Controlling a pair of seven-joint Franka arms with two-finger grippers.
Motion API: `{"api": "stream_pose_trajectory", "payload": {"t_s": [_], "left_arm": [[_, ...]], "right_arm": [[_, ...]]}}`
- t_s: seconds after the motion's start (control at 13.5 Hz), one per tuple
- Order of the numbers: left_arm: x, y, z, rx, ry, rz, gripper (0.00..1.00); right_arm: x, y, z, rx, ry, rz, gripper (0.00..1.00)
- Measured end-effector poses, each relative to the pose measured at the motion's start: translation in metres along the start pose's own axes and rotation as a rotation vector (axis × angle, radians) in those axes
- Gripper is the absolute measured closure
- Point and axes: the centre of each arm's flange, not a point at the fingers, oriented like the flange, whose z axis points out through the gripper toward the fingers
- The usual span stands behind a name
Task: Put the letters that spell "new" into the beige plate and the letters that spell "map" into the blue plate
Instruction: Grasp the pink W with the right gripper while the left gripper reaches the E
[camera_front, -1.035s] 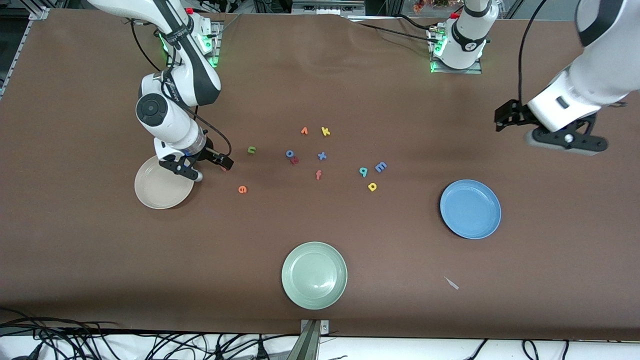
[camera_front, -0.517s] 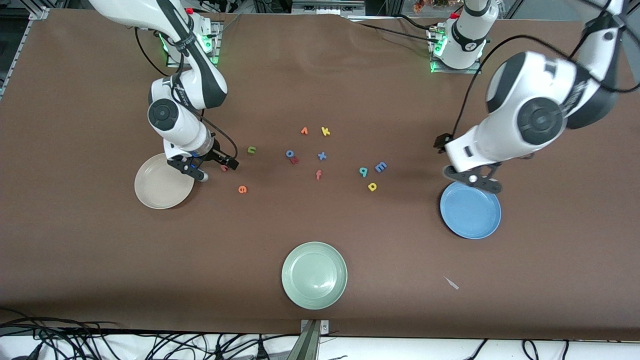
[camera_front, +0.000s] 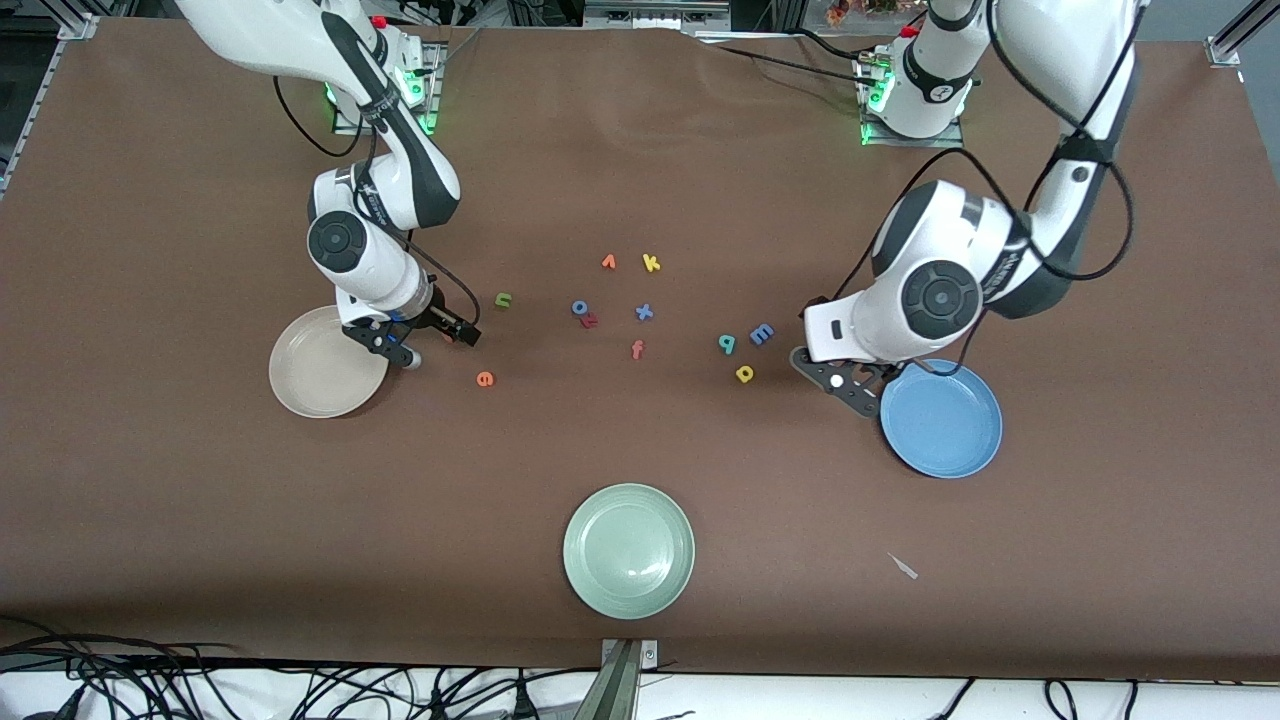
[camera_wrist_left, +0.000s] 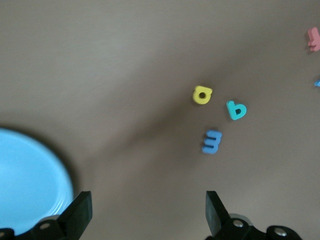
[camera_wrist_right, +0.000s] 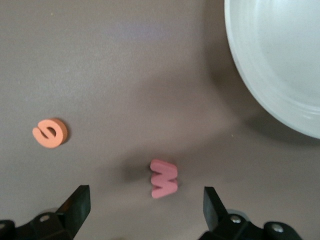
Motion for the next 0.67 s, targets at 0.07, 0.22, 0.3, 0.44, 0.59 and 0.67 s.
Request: {"api": "stream_pose_trajectory", "payload": {"t_s": [0.07, 0.22, 0.3, 0.44, 0.59, 0.67], "left_arm": [[0.0, 0.011, 0.022, 0.002, 0.021, 0.021, 0.0], [-0.007, 0.033, 0.061, 0.022, 0.045, 0.079, 0.0], [-0.011, 0.044, 0.075, 0.038, 0.044, 0.112, 0.0], [-0.017, 0.06, 0.094, 0.048, 0.046, 0.138, 0.0], [-0.02, 0.079, 0.107, 0.058, 0.052, 0.151, 0.0], [-0.021, 0.088, 0.112, 0.07, 0.05, 0.16, 0.0]], "right_arm": [[0.002, 0.001, 0.003, 0.003, 0.004, 0.004, 0.0], [0.004, 0.003, 0.008, 0.002, 0.004, 0.008, 0.0], [0.004, 0.004, 0.01, 0.0, 0.002, 0.009, 0.0], [0.003, 0.005, 0.014, -0.004, -0.002, 0.01, 0.03], [0.003, 0.005, 0.016, -0.006, -0.003, 0.011, 0.09], [0.003, 0.005, 0.017, -0.007, -0.004, 0.011, 0.09]]}}
